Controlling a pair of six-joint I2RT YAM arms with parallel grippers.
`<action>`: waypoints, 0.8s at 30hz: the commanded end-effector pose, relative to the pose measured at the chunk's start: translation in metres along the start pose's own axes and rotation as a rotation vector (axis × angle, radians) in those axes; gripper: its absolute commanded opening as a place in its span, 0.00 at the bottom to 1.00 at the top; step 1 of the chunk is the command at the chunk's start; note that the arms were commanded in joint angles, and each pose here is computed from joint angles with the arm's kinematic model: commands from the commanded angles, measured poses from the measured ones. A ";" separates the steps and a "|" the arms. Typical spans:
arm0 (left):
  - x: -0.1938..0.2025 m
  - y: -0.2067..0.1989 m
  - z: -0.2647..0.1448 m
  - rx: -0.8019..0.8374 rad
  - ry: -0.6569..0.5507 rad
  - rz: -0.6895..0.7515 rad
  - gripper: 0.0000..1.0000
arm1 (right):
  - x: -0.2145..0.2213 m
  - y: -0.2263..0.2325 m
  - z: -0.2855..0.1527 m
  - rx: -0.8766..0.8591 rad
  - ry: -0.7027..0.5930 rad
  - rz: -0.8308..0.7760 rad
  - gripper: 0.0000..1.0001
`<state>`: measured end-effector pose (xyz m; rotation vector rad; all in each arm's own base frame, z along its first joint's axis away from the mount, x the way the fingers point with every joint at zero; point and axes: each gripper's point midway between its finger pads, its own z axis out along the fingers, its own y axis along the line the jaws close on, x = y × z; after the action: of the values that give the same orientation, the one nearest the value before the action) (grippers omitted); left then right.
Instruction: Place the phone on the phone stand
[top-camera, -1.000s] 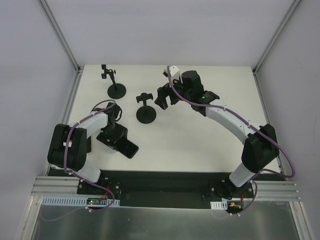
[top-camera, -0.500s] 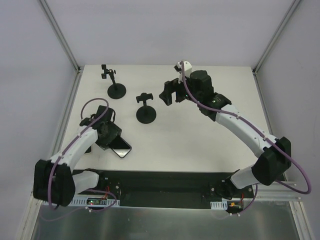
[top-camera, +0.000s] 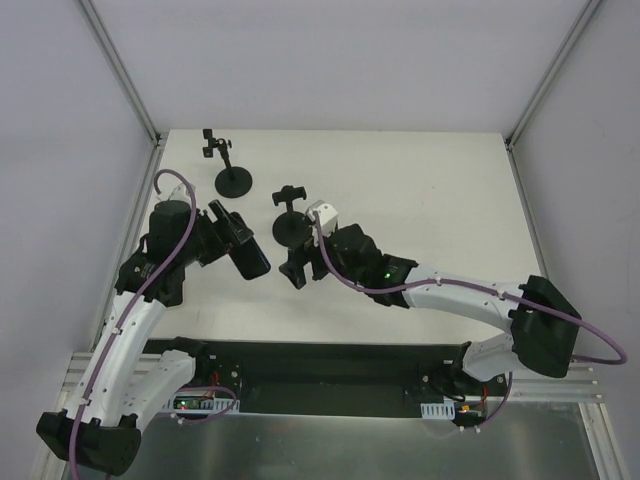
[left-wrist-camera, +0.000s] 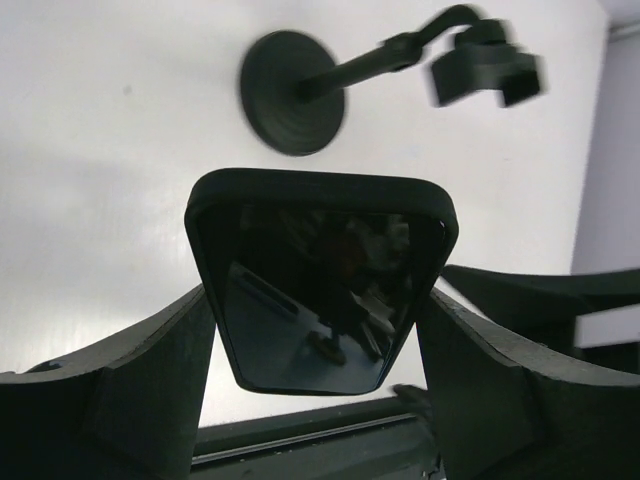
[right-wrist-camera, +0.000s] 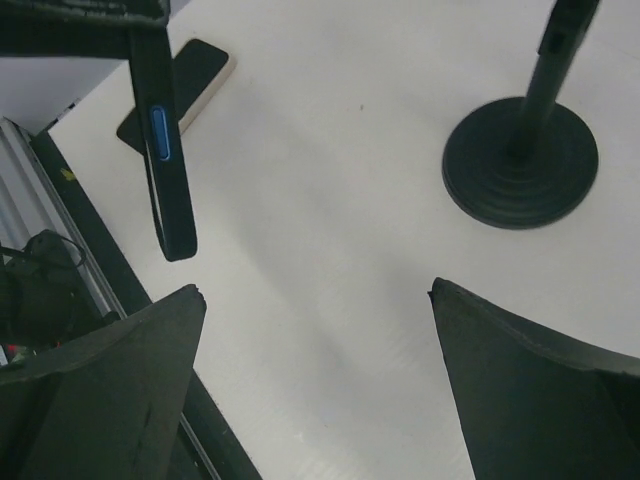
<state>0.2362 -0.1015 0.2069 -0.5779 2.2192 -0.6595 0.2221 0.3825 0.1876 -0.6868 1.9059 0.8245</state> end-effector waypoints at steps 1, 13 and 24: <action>-0.034 -0.072 -0.022 0.274 -0.061 0.198 0.00 | -0.053 0.027 0.012 -0.055 -0.233 0.009 0.98; -0.031 -0.078 0.007 0.363 -0.065 0.343 0.00 | -0.013 0.025 0.038 -0.056 -0.156 -0.055 0.98; -0.016 -0.075 0.012 0.402 -0.009 0.344 0.00 | -0.043 0.052 0.055 -0.144 -0.224 0.016 0.81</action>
<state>0.2670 -0.1430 0.2289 -0.0848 2.1406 -0.8211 0.2229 0.4383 0.1796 -0.7202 1.7495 0.9206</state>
